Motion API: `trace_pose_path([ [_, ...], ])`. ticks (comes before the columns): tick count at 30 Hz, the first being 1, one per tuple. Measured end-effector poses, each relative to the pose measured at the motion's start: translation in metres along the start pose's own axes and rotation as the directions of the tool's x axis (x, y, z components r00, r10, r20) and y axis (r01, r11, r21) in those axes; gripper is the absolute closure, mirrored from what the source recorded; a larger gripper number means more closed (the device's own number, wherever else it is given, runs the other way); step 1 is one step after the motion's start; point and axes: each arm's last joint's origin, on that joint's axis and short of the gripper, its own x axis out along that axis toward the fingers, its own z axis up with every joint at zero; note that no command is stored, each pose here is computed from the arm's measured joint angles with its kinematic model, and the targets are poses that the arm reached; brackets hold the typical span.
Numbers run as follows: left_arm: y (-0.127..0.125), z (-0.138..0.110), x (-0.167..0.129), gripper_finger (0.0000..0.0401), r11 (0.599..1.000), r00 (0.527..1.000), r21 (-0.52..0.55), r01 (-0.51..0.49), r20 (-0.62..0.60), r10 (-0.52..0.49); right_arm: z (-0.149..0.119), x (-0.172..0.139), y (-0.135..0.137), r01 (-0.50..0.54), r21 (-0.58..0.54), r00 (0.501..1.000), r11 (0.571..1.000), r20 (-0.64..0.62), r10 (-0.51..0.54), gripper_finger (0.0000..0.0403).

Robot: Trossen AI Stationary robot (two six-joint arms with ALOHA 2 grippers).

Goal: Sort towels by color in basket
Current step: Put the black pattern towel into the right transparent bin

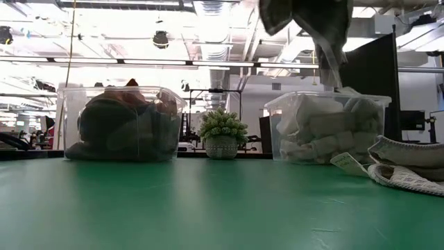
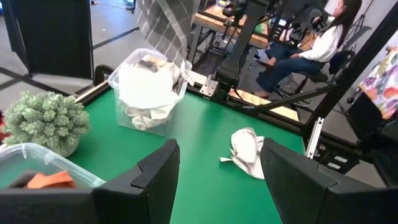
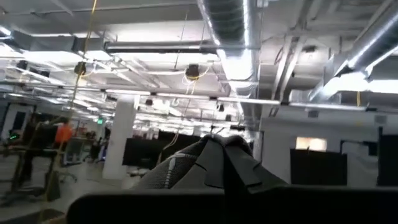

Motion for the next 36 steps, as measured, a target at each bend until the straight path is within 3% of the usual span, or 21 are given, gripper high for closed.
trace_pose_path([
  [9, 0.000, 0.000, 0.000, 0.0189, 0.999, 1.000, -0.040, 0.001, 0.004, -0.001, -0.019, 0.024, -0.002, 0.002, -0.124, 0.997, 0.992, 0.070, 0.006, 0.0388],
  [15, 0.000, 0.000, 0.000, 0.0189, 0.999, 1.000, -0.052, -0.003, 0.005, 0.003, -0.029, 0.038, -0.006, 0.035, 0.071, 0.995, 0.997, 0.095, -0.041, 0.0388],
  [25, 0.000, 0.001, 0.000, 0.0189, 0.997, 1.000, -0.071, -0.005, 0.007, 0.006, -0.034, 0.052, 0.006, 0.105, 0.186, 0.965, 0.977, 0.217, -0.145, 0.0388],
  [31, 0.000, 0.001, 0.000, 0.0189, 0.997, 1.000, -0.077, -0.008, 0.008, 0.008, -0.031, 0.047, 0.012, 0.053, 0.218, 0.975, 0.975, 0.198, -0.097, 0.0388],
  [36, 0.000, 0.001, 0.000, 0.0189, 0.997, 1.000, -0.078, -0.008, 0.009, 0.009, -0.028, 0.032, 0.019, -0.060, 0.081, 0.995, 0.995, 0.080, 0.054, 0.0388],
])
